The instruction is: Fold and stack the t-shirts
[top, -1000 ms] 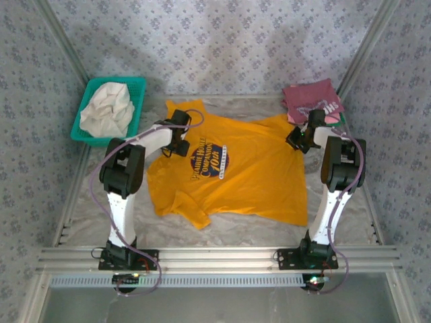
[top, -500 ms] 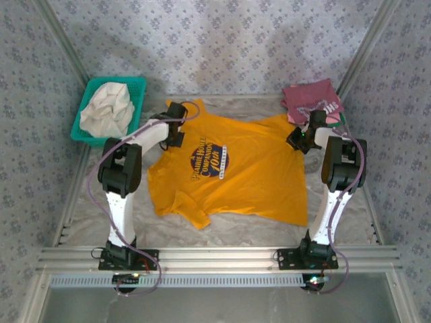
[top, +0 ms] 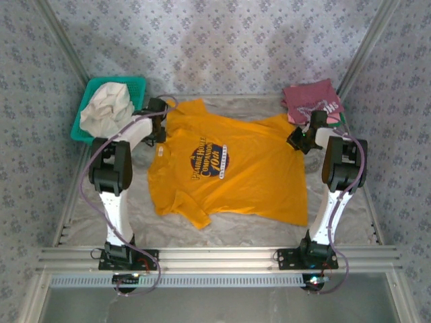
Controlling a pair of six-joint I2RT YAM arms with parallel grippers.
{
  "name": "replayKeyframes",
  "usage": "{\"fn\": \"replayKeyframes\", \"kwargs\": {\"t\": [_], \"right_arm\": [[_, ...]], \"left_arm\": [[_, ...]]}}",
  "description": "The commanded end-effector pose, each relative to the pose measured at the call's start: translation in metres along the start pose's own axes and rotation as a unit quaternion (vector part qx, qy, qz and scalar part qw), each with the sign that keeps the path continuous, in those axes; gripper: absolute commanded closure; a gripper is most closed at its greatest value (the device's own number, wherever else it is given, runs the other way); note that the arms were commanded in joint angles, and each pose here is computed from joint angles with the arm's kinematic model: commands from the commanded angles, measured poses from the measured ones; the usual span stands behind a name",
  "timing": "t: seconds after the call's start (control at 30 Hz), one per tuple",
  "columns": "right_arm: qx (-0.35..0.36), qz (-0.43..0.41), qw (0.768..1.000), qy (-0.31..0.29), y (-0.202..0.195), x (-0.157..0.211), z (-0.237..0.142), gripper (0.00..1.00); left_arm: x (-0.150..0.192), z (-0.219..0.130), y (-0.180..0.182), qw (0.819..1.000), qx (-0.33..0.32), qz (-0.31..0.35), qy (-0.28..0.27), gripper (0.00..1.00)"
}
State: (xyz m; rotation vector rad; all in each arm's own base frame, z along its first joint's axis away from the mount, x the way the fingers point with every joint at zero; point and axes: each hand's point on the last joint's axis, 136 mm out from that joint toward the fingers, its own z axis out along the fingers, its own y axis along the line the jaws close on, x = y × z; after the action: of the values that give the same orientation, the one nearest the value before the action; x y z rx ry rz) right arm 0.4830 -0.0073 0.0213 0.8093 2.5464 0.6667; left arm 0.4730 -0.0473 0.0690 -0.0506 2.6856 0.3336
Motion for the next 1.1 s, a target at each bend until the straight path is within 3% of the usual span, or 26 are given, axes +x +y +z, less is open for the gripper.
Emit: {"fn": "replayKeyframes", "kwargs": {"t": [0.0, 0.07, 0.13, 0.23, 0.3, 0.37, 0.43, 0.5, 0.57, 0.7, 0.8, 0.87, 0.93, 1.07], "right_arm": [[0.080, 0.043, 0.995, 0.043, -0.053, 0.027, 0.016, 1.00], [0.082, 0.044, 0.995, 0.044, -0.054, 0.027, 0.016, 1.00], [0.077, 0.043, 0.995, 0.046, -0.051, 0.028, 0.015, 1.00], [0.074, 0.026, 0.996, 0.038, -0.040, 0.026, 0.002, 1.00], [0.072, 0.014, 0.997, 0.033, -0.030, 0.022, -0.009, 0.84], [0.072, 0.000, 0.997, 0.039, -0.020, 0.019, -0.021, 0.71], [0.066, -0.009, 0.997, 0.034, -0.010, 0.016, -0.033, 0.54], [0.058, -0.014, 0.998, 0.028, -0.001, 0.014, -0.045, 0.43], [0.049, -0.026, 0.998, 0.020, 0.011, 0.016, -0.060, 0.22], [0.029, -0.048, 0.998, 0.012, 0.035, 0.023, -0.086, 0.18], [0.024, -0.065, 0.998, -0.002, 0.047, 0.027, -0.114, 0.16], [0.024, -0.052, 0.998, -0.012, 0.050, 0.027, -0.124, 0.00], [0.024, -0.063, 0.998, 0.005, 0.048, 0.029, -0.129, 0.01], [-0.007, -0.066, 0.997, -0.025, 0.059, 0.028, -0.142, 0.08]], "left_arm": [[-0.018, -0.060, 0.013, 0.996, 0.011, -0.041, -0.082, 0.53], [-0.021, -0.100, 0.000, 0.989, 0.068, -0.033, -0.123, 0.52], [-0.012, -0.138, -0.022, 0.979, 0.133, 0.002, -0.151, 0.46], [0.031, -0.176, -0.052, 0.960, 0.243, 0.044, -0.130, 0.38], [0.071, -0.185, -0.065, 0.952, 0.289, 0.049, -0.090, 0.33], [0.118, -0.186, -0.070, 0.954, 0.293, 0.056, -0.032, 0.29], [0.155, -0.191, -0.076, 0.953, 0.292, 0.081, -0.001, 0.18], [0.186, -0.192, -0.082, 0.948, 0.302, 0.091, 0.028, 0.16], [0.206, -0.192, -0.086, 0.942, 0.321, 0.085, 0.050, 0.15], [0.227, -0.183, -0.101, 0.929, 0.350, 0.093, 0.076, 0.12], [0.238, -0.161, -0.097, 0.941, 0.300, 0.113, 0.110, 0.12], [0.242, -0.146, -0.097, 0.944, 0.279, 0.121, 0.131, 0.13], [0.240, -0.142, -0.106, 0.940, 0.289, 0.128, 0.132, 0.19], [0.231, -0.137, -0.119, 0.935, 0.306, 0.135, 0.118, 0.31]]}}
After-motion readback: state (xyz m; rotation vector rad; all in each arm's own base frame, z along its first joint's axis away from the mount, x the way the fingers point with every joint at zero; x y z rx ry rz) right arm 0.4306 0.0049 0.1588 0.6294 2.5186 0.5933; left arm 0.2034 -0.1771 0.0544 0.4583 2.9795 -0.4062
